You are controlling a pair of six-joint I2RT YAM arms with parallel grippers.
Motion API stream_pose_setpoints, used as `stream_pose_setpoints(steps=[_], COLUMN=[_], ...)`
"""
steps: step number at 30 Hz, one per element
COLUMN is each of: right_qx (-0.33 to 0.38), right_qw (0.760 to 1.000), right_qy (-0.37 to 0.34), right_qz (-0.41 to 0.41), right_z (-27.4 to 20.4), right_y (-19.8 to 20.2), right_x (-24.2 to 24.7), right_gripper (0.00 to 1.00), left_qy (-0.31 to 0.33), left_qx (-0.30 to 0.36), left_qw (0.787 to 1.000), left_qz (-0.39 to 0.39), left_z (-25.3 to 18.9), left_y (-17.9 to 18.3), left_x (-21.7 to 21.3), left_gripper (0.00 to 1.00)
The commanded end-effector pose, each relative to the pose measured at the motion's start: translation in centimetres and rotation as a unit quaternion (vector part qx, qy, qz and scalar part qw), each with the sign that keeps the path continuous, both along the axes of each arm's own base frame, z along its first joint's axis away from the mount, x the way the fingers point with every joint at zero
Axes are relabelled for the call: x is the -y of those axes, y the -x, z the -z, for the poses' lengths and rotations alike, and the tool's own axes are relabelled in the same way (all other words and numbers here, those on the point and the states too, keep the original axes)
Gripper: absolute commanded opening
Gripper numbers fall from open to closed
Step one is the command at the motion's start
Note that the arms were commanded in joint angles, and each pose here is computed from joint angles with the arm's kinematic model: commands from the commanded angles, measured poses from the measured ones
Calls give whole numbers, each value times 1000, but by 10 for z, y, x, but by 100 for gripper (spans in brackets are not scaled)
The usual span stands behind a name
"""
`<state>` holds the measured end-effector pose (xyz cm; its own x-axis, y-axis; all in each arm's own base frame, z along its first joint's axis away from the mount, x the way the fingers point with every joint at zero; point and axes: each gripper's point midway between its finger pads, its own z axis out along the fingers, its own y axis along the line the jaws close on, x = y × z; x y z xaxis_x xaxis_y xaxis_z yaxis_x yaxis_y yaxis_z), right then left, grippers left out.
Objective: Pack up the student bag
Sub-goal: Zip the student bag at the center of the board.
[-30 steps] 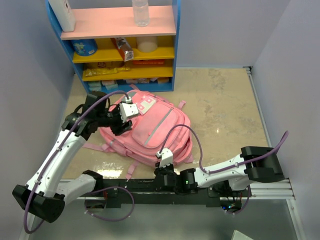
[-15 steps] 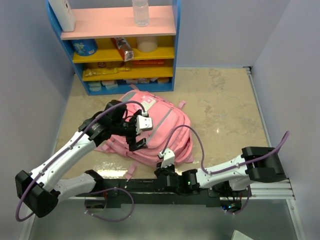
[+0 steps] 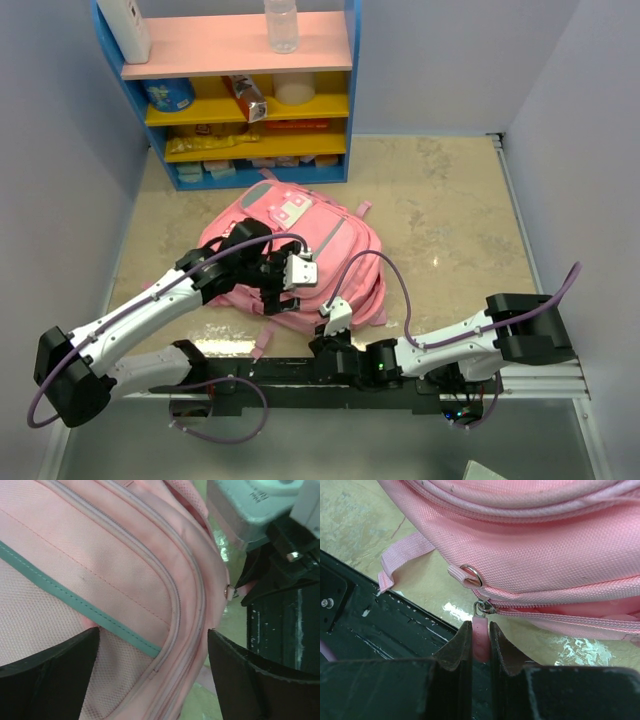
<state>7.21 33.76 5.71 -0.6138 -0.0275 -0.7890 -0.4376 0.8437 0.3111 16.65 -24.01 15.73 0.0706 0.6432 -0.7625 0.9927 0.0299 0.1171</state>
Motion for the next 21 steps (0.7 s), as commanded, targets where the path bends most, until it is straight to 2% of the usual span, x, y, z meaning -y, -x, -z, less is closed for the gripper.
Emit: stream_pose_setpoints(steps=[1, 2, 3, 4, 5, 8, 9, 11, 14, 21], right_qx=[4, 4, 6, 6, 6, 6, 7, 15, 26, 1], right_qw=[1000, 1000, 1000, 1000, 1000, 999, 999, 999, 999, 997], right_qy=[-27, -28, -26, -24, -24, -28, -31, -21, -21, -40], right_qz=[10, 10, 11, 11, 12, 16, 17, 21, 36, 68], right_z=[-13, -14, -14, -13, -13, -16, -18, -20, -28, -28], right_y=[0, 1, 0, 0, 0, -1, -1, -5, -13, -28], right_x=[-7, -8, -8, -8, -8, -7, -6, 3, 17, 51], right_gripper=[0, 0, 0, 0, 0, 0, 0, 0, 0, 0], left_qy=[-24, -29, -34, -36, -40, -45, -50, -62, -79, -124], left_qx=[58, 71, 74, 78, 84, 94, 95, 93, 88, 70], left_qw=[998, 997, 996, 996, 995, 994, 994, 993, 993, 989], left_qz=[-18, -27, -33, -34, -38, -40, -38, -31, -9, 49], left_z=[14, 16, 19, 19, 19, 16, 17, 22, 28, 48], left_y=[-20, -25, -27, -28, -31, -33, -33, -29, -20, 1], left_x=[-2, -3, -4, -5, -6, -9, -11, -16, -22, -39], left_gripper=[84, 79, 65, 59, 47, 21, 15, 10, 6, 3])
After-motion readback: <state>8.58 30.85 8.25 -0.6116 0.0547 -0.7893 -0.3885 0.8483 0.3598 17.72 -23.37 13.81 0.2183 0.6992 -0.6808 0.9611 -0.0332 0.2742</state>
